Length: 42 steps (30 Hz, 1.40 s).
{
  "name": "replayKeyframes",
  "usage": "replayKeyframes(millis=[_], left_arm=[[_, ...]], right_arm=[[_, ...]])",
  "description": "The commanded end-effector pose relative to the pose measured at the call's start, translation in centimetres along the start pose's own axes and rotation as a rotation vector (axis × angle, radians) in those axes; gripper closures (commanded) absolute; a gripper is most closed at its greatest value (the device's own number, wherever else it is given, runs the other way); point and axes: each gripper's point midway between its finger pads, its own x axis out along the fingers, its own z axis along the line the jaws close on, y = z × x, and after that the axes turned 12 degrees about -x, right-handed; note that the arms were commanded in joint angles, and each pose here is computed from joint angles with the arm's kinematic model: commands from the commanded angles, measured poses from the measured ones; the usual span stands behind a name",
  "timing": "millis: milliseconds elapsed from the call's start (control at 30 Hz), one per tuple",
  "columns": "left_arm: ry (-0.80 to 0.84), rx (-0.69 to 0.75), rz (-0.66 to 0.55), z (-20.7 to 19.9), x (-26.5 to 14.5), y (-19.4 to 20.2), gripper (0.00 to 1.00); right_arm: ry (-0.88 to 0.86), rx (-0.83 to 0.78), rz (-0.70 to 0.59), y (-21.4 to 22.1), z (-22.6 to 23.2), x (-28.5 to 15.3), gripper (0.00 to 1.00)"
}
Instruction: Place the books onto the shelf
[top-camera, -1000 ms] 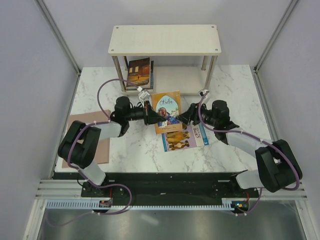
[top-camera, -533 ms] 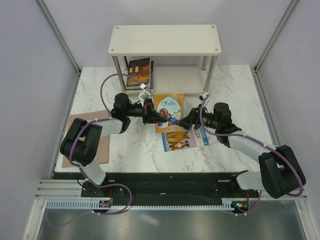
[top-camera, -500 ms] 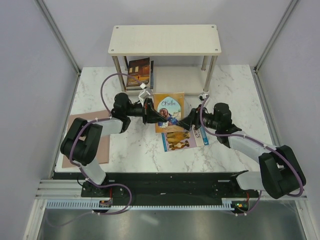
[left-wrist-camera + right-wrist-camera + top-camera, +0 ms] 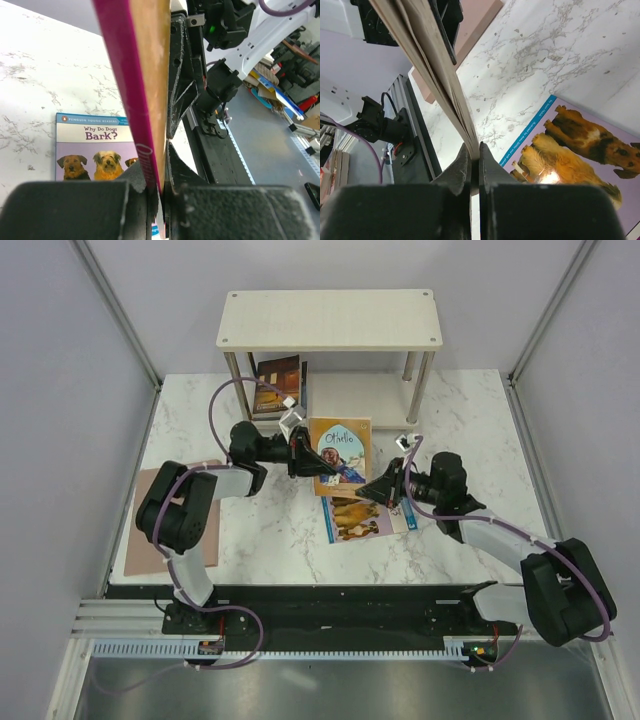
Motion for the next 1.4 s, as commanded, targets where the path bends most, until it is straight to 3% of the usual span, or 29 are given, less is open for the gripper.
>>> replayKeyframes(millis=[0, 67, 233, 300, 400, 567, 767, 933, 1200, 1367], left_arm=[[0.031, 0.025, 0.001, -0.6, 0.1, -0.2, 0.98], [0.023, -0.002, 0.005, -0.5, 0.0, 0.3, 0.97], [-0.124, -0.023, -0.043, 2.0, -0.8, 1.7, 0.61], [-0.314, -0.086, -0.084, 4.3, -1.8, 2.1, 0.44], [-0.610, -0.047, -0.122, 7.8, -4.8, 3.4, 0.40], [-0.950, 0.022, -0.249, 7.9, -10.2, 2.9, 0.36], [-1.272, -0.035, -0.351, 6.5, -16.2, 4.4, 0.35], [-1.289, -0.049, -0.377, 4.0, -17.2, 6.3, 0.35], [-1.115, 0.030, -0.432, -1.3, -15.8, 7.7, 0.34], [-1.061, 0.051, -0.430, -2.1, -15.2, 8.0, 0.32]], right_arm=[[-0.003, -0.026, -0.052, -1.6, -0.3, 0.6, 1.00], [0.018, -0.017, -0.046, -1.6, -0.9, 0.9, 1.00], [0.011, 0.009, -0.041, -2.9, -2.2, 2.8, 1.00], [0.008, 0.014, -0.049, -4.1, -2.7, 3.7, 1.00], [-0.012, 0.005, -0.068, -5.8, -2.9, 4.8, 1.00], [-0.054, -0.008, -0.095, -8.2, -2.8, 6.3, 1.00], [-0.104, 0.018, -0.115, -10.5, -3.4, 8.8, 1.00], [-0.126, 0.069, -0.092, -10.6, -4.7, 12.1, 1.00], [-0.174, 0.099, -0.094, -13.5, -5.7, 17.1, 1.00], [-0.218, 0.138, -0.120, -15.6, -6.7, 20.2, 1.00]])
